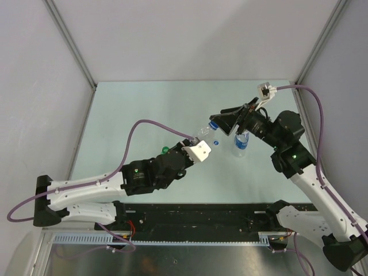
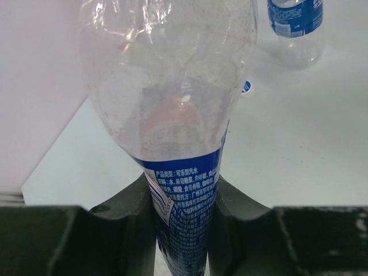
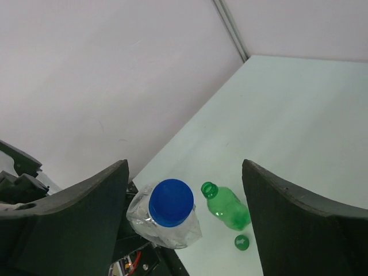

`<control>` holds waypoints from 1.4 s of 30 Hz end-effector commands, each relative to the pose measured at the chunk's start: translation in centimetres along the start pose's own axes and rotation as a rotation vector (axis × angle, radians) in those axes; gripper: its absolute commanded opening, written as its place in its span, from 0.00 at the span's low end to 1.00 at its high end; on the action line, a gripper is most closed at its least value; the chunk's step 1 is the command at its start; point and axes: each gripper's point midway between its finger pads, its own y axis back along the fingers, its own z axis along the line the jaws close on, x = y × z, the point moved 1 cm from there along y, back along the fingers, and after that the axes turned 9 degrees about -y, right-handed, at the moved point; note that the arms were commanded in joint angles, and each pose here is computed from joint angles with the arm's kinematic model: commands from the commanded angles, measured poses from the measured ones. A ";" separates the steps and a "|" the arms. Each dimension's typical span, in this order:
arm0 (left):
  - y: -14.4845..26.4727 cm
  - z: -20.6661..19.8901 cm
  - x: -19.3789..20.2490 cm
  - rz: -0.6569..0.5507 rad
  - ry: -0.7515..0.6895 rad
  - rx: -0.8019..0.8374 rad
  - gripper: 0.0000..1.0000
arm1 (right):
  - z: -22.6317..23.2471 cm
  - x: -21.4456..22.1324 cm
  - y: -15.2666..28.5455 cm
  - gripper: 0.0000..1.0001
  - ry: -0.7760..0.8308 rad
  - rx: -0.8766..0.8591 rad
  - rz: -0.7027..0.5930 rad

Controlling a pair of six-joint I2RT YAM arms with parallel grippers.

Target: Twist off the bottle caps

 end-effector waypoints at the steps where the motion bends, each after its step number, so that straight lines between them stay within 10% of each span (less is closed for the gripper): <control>1: 0.5 2.1 -1.8 -0.025 0.017 -0.078 0.00 | 0.0 0.1 -0.1 0.80 -0.031 0.002 0.010; 13: 0.0 1.7 -1.8 -0.013 -0.002 -0.065 0.00 | 0.3 1.3 -0.3 0.64 -0.041 -0.010 0.058; 26: 0.3 1.4 -2.2 -0.050 0.043 -0.015 0.00 | 0.7 1.6 -0.3 0.02 -0.030 -0.032 0.073; 42: 4.6 -2.2 -6.3 -0.430 0.279 0.584 0.00 | 4.7 2.9 1.4 0.00 0.175 -0.306 0.161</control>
